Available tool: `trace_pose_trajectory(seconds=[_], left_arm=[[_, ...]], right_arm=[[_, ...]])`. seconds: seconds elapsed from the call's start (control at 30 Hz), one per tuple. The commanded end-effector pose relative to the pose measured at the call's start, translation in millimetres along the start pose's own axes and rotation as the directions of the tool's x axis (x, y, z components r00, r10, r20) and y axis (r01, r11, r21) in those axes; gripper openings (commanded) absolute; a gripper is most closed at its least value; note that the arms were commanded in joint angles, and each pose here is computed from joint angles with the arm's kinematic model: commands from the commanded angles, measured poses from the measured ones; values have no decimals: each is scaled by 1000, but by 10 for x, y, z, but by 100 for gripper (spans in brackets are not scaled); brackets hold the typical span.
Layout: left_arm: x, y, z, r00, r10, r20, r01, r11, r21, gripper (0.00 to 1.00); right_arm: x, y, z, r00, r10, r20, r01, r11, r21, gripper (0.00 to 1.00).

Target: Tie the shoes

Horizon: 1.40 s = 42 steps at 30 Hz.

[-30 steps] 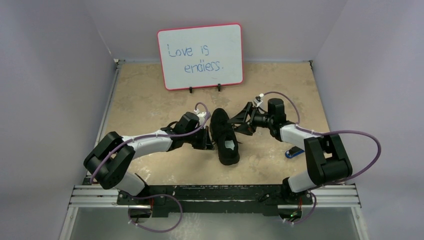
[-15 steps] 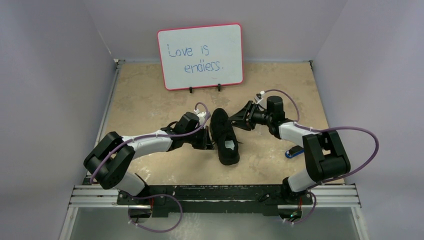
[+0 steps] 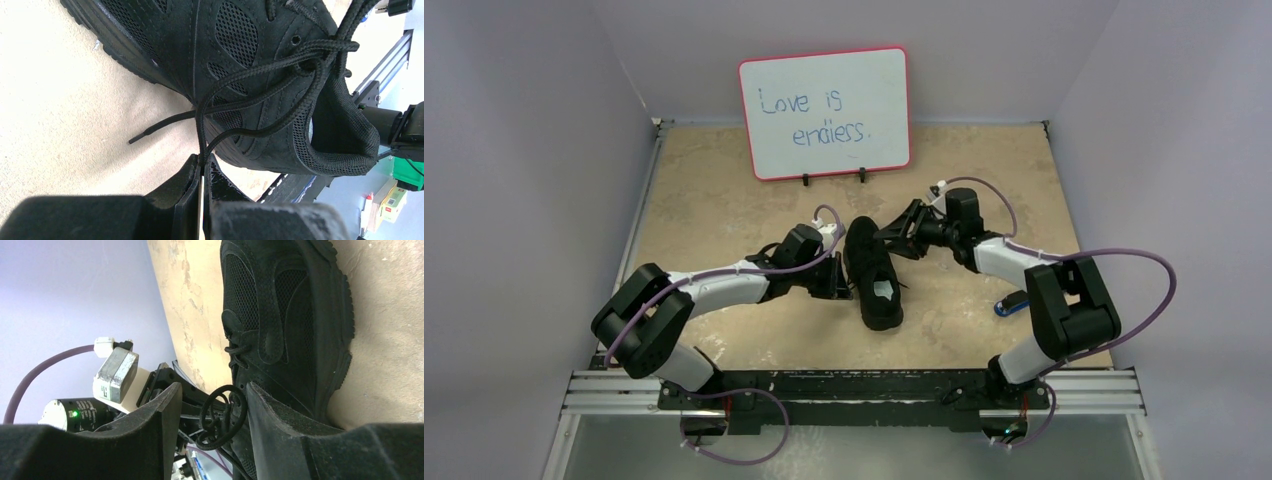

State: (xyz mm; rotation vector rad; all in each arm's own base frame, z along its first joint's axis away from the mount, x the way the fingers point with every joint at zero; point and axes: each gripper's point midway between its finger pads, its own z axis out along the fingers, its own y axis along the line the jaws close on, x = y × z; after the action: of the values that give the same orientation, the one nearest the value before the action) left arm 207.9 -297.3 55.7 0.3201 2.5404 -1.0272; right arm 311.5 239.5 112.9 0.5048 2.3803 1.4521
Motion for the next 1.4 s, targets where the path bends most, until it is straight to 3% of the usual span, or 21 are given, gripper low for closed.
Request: trace_pose_trajectory(seconds=[0.0,0.27,0.57,0.67,0.77,1.0,1.07,1.23,1.37], left_arm=[[-210,-216,-47,996,42,73,-46,997,59,0],[-205,-224,-41,996,48,71,-53,997,63,0],[-210,-233,-45,996,54,71,-59,996,64,0],[-213,-231,-49,996,53,72,-58,997,60,0],[-232,-207,-57,996,42,84,-46,998,44,0],[-159,-84,-78,998,-8,70,9,1000,-20,0],[-94,4,-99,998,-39,50,42,997,-67,0],[40,180,-172,995,-94,40,99,983,-154,0],[169,367,-258,990,-142,25,144,955,-258,0]], right_arm=[[-133,179,-5,997,-29,68,25,998,51,52],[-154,177,-8,988,-127,93,106,974,202,46],[-67,182,48,966,-249,64,215,919,332,44],[-53,227,60,954,-294,53,259,901,349,31],[-64,269,36,932,-358,49,310,862,400,0],[-330,43,-281,891,-437,123,258,710,655,0],[-354,50,-338,885,-444,143,246,705,666,0],[-261,-53,-235,885,-462,58,321,695,643,0],[-303,-187,-275,875,-472,110,295,700,651,0]])
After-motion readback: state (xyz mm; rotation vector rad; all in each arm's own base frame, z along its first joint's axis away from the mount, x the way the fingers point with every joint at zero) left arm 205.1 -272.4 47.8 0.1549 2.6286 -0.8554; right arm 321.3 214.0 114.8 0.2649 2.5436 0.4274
